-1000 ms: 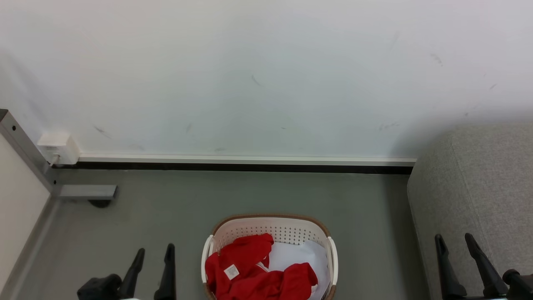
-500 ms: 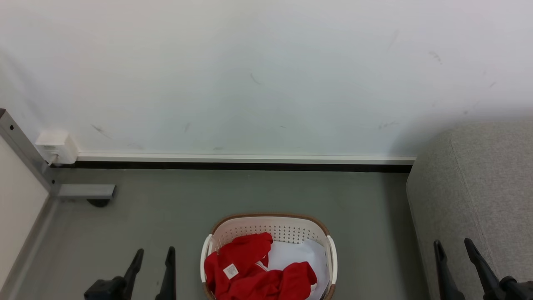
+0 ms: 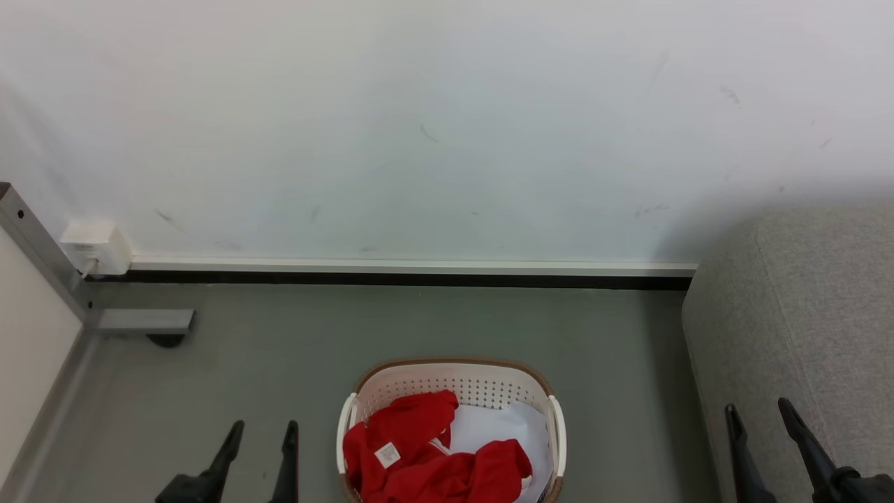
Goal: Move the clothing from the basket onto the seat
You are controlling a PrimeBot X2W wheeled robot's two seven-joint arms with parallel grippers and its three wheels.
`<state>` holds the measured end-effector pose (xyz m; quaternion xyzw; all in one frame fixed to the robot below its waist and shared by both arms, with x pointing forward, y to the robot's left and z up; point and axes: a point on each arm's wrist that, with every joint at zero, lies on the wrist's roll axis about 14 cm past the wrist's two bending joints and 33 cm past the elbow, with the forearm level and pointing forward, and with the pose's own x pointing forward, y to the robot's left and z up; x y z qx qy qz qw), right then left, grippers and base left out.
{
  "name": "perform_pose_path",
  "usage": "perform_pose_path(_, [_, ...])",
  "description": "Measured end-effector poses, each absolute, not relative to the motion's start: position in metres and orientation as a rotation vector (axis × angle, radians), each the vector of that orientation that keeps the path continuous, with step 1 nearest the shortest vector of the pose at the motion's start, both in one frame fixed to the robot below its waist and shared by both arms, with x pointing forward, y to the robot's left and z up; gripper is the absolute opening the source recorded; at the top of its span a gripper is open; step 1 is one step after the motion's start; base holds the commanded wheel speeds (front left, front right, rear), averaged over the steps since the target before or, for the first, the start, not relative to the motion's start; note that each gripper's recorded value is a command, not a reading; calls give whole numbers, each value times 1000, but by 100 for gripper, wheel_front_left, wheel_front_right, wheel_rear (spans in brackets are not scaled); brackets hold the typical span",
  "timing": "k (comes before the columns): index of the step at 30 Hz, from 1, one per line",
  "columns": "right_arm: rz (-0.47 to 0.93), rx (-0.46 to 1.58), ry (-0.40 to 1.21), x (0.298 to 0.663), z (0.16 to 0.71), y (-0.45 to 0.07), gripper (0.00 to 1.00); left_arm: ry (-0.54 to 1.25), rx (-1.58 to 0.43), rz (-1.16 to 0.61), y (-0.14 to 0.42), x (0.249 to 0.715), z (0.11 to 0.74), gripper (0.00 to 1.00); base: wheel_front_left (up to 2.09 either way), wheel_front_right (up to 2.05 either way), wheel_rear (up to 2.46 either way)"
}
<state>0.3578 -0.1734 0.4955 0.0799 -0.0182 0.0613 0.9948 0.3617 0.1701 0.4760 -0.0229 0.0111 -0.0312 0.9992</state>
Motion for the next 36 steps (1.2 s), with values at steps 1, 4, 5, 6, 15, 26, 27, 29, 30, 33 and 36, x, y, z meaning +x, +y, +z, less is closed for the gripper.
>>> perform_pose_path(1, [125, 153, -39, 358, 496, -173, 100, 18, -40, -64, 170, 362, 477, 100, 0, 0, 0])
perform_pose_path(4, [131, 134, -41, 358, 496, -172, 100, 18, -23, -69, 169, 361, 476, 100, 0, 0, 0])
perform_pose_path(5, [132, 130, -42, 358, 496, -172, 100, 16, -19, -71, 169, 361, 477, 100, 0, 0, 0])
perform_pose_path(6, [133, 126, -46, 357, 497, -172, 100, 14, -13, -73, 169, 361, 477, 100, 0, 0, 0])
perform_pose_path(15, [128, 130, -46, 357, 496, -173, 100, 18, -16, -78, 167, 361, 475, 100, 0, 0, 0])
perform_pose_path(26, [112, 143, -35, 357, 492, -177, 100, 36, -28, -99, 161, 365, 469, 100, 0, 0, 0])
perform_pose_path(27, [111, 143, -31, 357, 491, -177, 100, 35, -30, -111, 158, 367, 470, 100, 0, 0, 0])
perform_pose_path(29, [109, 145, -27, 361, 490, -178, 100, 29, -36, -138, 149, 376, 472, 100, 0, 0, 0])
perform_pose_path(30, [108, 146, -27, 364, 490, -178, 100, 24, -37, -155, 144, 381, 474, 100, 0, 0, 0])
perform_pose_path(33, [107, 147, -22, 373, 488, -178, 100, 26, -40, -205, 128, 398, 473, 100, 0, 0, 0])
perform_pose_path(36, [106, 149, -20, 385, 486, -179, 100, 33, -40, -259, 111, 417, 470, 100, 0, 0, 0])
